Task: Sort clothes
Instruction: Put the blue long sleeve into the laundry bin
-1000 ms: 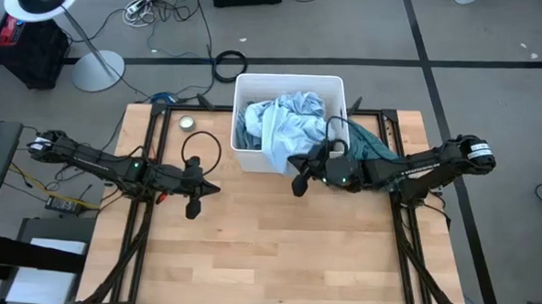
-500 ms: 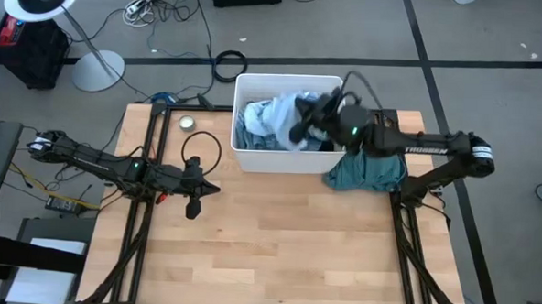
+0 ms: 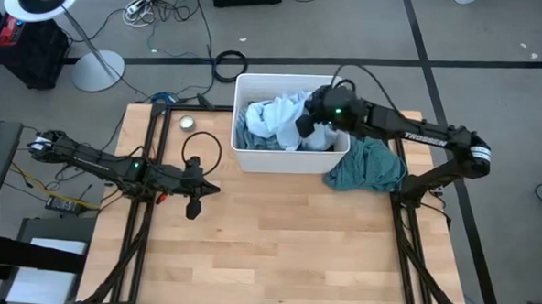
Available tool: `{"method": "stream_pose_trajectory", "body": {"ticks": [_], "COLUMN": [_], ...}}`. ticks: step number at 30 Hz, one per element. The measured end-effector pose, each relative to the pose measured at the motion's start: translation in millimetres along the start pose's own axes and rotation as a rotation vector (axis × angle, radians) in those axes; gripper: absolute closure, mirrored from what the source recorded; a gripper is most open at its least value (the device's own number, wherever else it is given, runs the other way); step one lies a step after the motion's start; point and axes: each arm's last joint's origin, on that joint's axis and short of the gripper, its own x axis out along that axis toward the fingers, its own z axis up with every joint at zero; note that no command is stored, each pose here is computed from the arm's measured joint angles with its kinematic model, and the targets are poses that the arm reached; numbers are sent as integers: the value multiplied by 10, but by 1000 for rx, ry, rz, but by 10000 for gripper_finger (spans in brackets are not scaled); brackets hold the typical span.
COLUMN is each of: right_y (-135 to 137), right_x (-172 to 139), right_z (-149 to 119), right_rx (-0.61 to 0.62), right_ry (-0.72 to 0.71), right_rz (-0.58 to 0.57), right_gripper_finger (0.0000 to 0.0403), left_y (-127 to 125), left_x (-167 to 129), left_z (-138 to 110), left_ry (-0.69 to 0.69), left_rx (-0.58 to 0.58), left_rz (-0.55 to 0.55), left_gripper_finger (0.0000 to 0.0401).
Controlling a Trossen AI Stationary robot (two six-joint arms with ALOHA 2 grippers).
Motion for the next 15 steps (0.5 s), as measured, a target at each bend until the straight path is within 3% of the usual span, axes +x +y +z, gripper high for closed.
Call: {"method": "stream_pose_trajectory", "body": {"ticks": [7, 15], "right_y": [171, 229], "right_x": [641, 1368], "right_z": [-343, -655], "right_rx": [36, 85], "right_ry": [205, 402], "right_rz": [108, 63], "right_gripper_finger": [403, 403], "left_y": [-2, 0], "left_x": [0, 0], "left_z": [8, 3], "left_ry": [-7, -2], "left_rx": [-1, 0], "left_rz": [0, 3], "left_gripper_finger": [401, 401]}}
